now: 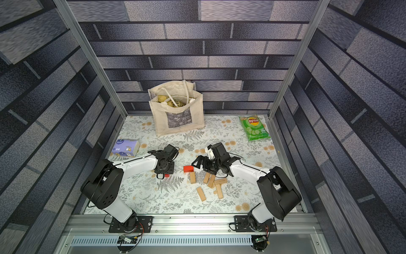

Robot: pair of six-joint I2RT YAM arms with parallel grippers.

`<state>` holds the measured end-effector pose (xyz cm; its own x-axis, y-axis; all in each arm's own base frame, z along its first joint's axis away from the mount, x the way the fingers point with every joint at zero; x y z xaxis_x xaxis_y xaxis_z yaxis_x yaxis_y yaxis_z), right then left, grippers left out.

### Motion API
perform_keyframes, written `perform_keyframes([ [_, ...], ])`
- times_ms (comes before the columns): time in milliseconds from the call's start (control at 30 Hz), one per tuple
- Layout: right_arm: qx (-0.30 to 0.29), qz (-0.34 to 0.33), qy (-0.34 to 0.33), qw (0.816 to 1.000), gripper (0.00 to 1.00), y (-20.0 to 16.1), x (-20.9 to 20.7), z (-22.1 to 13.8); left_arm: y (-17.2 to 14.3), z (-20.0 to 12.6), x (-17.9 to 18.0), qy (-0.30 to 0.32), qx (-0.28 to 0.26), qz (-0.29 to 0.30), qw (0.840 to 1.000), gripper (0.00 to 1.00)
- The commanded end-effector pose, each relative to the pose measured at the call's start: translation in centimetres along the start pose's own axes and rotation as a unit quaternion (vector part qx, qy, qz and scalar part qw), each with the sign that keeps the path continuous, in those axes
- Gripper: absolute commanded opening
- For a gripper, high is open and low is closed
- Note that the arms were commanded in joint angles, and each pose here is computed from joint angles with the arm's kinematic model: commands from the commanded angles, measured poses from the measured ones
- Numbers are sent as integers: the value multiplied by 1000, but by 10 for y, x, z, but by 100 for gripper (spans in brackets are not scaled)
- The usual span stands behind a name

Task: Assemble the letter k with building blocks
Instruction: Assemble the building block at the center of the board, then pick up the building block from the center of the board.

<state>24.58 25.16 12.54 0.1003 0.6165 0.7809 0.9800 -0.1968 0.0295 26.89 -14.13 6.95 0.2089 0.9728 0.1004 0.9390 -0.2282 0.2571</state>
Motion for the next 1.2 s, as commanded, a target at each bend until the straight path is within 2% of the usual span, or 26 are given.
perform_keyframes([
  [0,-4,0,4,1000,100,-1,-1,-5,10,-26,-4,-16,-25,33,999,56],
  [133,-14,-8,-4,1000,100,-4,0,-14,15,-64,-4,-13,-68,57,996,58],
  [300,-36,-30,-4,999,100,-11,1,-32,14,-101,-12,-62,-131,100,984,65],
  [433,-58,-40,-10,997,100,-16,-3,-45,2,-121,-33,-142,-166,163,962,70],
  [533,-74,-54,-1,996,100,-23,-4,-57,-7,-131,-57,-197,-182,243,932,74],
  [633,-84,-58,-12,995,100,-28,-13,-65,-12,-129,-85,-199,-179,326,907,74],
  [733,-67,-38,-17,997,100,-33,-22,-67,-6,-116,-98,-147,-146,371,905,72],
  [867,-71,-13,-1,997,100,-32,-36,-69,10,-93,-104,-96,-139,394,903,68],
  [933,-74,-1,14,997,100,-31,-37,-72,16,-87,-104,-86,-132,393,906,68],
  [1067,-85,-18,8,996,100,-34,-41,-80,22,-79,-102,-74,-124,419,896,69],
  [1167,-82,-7,14,996,100,-33,-44,-81,26,-72,-95,-82,-119,420,896,69],
])
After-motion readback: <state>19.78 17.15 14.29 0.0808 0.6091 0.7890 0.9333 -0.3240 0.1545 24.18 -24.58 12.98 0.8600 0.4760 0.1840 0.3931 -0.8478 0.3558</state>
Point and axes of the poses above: each gripper's point midway between its finger pads, its own z axis out along the fingers, its own x axis along the line the jaws close on, y = z × x, the point moved 5 cm from there along -z, back along the fingers, and after that the axes turned 11 degrees about z, right-handed, at the moved point
